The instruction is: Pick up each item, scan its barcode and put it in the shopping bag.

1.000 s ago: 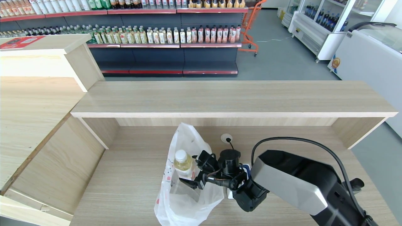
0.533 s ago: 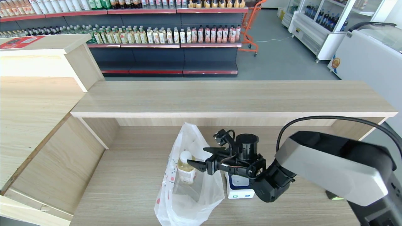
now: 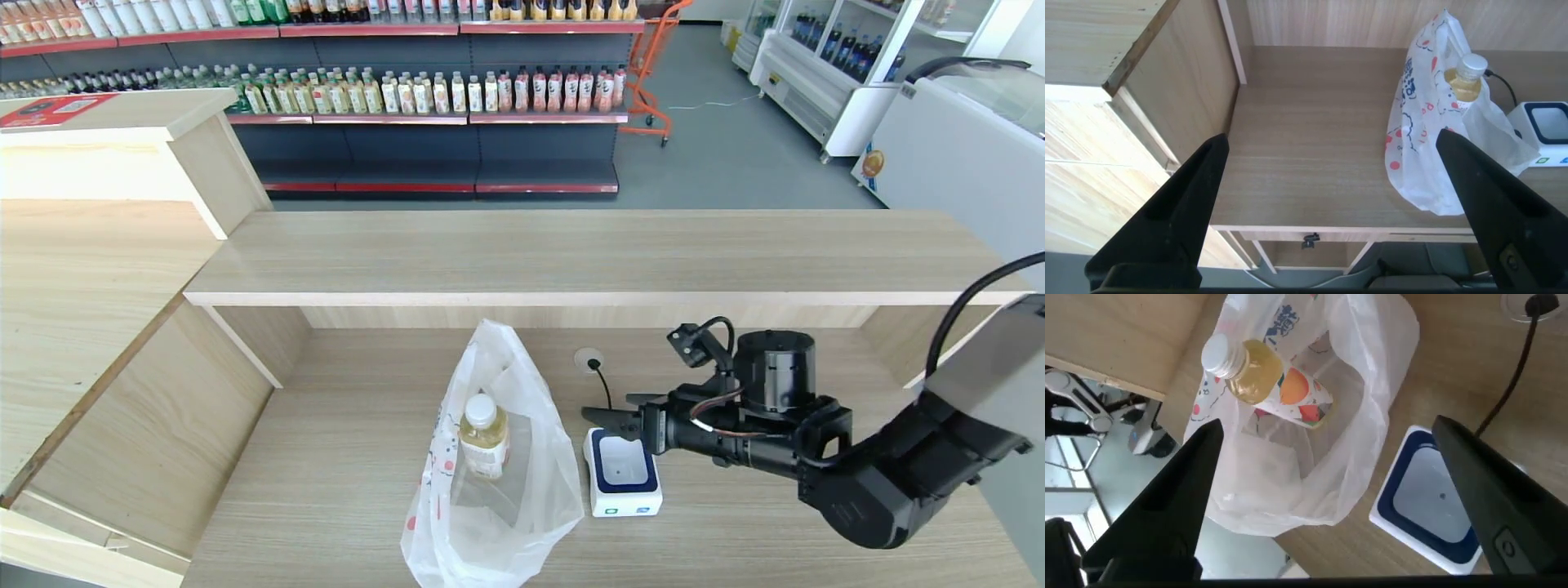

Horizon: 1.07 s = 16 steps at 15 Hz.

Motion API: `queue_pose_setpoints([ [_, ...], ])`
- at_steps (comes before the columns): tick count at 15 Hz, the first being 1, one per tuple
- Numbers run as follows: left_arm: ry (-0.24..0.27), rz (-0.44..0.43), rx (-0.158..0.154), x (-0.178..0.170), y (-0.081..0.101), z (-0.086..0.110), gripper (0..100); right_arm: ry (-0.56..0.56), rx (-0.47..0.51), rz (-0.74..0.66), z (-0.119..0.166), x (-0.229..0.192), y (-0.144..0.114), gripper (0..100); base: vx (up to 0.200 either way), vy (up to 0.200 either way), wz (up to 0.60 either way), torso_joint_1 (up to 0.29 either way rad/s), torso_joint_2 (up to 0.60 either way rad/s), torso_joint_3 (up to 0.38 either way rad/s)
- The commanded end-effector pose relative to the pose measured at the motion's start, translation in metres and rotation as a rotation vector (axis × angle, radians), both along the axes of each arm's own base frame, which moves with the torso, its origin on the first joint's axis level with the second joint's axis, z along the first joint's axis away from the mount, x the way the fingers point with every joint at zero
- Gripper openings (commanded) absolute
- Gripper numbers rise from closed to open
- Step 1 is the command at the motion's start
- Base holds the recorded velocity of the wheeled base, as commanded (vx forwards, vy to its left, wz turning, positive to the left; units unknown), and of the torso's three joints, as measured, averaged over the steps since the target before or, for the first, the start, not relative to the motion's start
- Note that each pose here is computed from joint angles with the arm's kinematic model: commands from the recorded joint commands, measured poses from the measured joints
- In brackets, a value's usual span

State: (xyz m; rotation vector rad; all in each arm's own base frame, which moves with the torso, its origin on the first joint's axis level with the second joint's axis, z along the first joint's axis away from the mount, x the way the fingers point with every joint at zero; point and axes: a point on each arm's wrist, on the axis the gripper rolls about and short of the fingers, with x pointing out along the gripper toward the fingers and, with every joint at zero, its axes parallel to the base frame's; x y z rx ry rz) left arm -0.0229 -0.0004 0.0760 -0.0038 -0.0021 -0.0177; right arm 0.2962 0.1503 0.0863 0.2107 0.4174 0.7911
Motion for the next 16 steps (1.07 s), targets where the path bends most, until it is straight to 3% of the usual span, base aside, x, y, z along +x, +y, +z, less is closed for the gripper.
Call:
queue_pose_setpoints([
  [1,-0.001,-0.001,-0.001,0.000,0.000,0.000,100,-0.111,0.022,-0.186,0.056,-0.044,-0.056,100,0.000,0.000,0.00,0.000,0.00,0.000],
  [4,-0.001,-0.001,-0.001,0.000,0.000,0.000,100,-0.142,-0.114,-0.398,0.069,-0.090,-0.096,100,0.000,0.000,0.00,0.000,0.00,0.000],
  [5,-0.001,0.001,-0.001,0.000,0.000,0.000,100,-0.110,-0.186,-0.532,0.066,-0.132,-0.114,100,0.000,0.000,0.00,0.000,0.00,0.000],
  [6,-0.001,-0.001,-0.001,0.000,0.000,0.000,100,-0.106,-0.195,-0.555,0.064,-0.152,-0.119,100,0.000,0.000,0.00,0.000,0.00,0.000],
  [8,-0.001,-0.001,-0.001,0.000,0.000,0.000,100,-0.130,-0.212,-0.660,0.038,-0.232,-0.142,100,0.000,0.000,0.00,0.000,0.00,0.000],
  [12,-0.001,-0.001,-0.001,0.000,0.000,0.000,100,-0.287,-0.244,-0.829,-0.001,-0.303,-0.150,100,0.000,0.000,0.00,0.000,0.00,0.000],
  [16,-0.001,-0.001,-0.001,0.000,0.000,0.000,100,-0.307,-0.227,-0.866,-0.009,-0.313,-0.150,100,0.000,0.000,0.00,0.000,0.00,0.000],
])
